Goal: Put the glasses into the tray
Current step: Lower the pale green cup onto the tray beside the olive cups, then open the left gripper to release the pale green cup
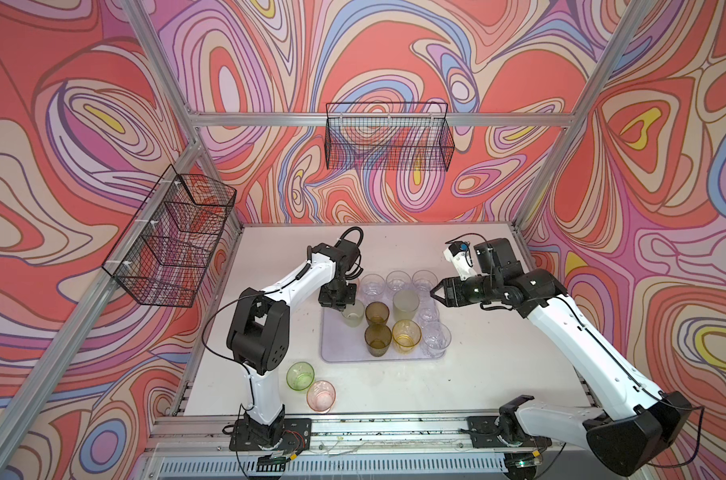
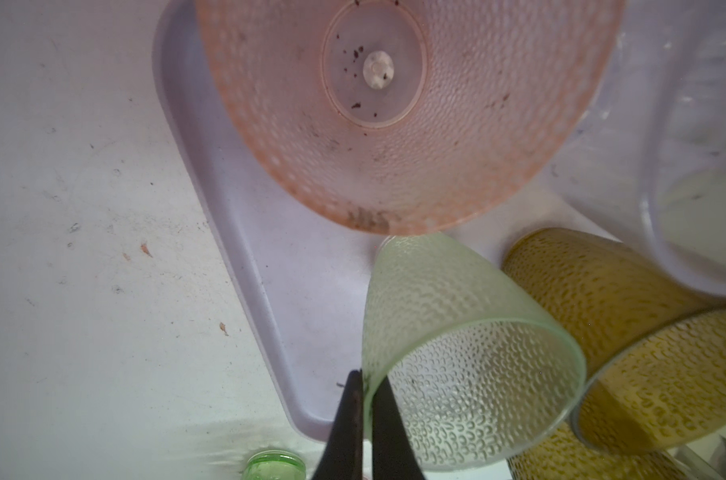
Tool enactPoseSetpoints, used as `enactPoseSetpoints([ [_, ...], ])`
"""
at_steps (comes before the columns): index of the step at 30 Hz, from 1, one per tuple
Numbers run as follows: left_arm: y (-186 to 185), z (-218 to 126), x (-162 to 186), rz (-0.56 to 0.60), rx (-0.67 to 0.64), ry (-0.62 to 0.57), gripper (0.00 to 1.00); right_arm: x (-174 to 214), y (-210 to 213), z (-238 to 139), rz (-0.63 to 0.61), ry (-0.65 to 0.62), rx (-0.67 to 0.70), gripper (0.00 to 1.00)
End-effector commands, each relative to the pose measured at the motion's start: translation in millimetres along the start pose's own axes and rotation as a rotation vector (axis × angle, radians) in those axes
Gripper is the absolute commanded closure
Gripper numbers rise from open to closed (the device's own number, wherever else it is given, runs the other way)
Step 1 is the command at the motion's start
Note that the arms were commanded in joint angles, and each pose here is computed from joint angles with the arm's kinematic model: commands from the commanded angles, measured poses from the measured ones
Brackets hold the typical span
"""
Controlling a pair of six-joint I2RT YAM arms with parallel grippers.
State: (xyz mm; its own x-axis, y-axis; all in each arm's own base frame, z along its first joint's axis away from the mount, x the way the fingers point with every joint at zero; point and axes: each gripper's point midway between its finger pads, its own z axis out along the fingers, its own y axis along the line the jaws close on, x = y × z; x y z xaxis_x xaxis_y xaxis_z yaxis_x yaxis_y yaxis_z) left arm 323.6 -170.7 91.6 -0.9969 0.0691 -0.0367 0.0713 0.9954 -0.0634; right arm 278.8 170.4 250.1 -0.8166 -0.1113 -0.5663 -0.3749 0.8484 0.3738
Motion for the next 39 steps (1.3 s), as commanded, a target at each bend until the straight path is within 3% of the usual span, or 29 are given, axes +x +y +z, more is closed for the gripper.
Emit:
enactPoseSetpoints([
  [1, 3.1, -0.2, -2.7, 0.0, -0.017, 0.006, 0.93, -0.1, 0.5, -2.5, -0.011, -0.006, -0.003, 0.41],
  [21, 4.4, -12.0, -3.1, 0.0, -0.024, -0.007, 0.72, -1.0, 1.5, -2.3, -0.012, -0.005, -0.006, 0.41],
  [39, 15.0, -64.7, 0.7, 0.011, -0.039, -0.091, 0.68, -10.0, 3.3, 0.4, -0.011, -0.027, -0.018, 0.4],
])
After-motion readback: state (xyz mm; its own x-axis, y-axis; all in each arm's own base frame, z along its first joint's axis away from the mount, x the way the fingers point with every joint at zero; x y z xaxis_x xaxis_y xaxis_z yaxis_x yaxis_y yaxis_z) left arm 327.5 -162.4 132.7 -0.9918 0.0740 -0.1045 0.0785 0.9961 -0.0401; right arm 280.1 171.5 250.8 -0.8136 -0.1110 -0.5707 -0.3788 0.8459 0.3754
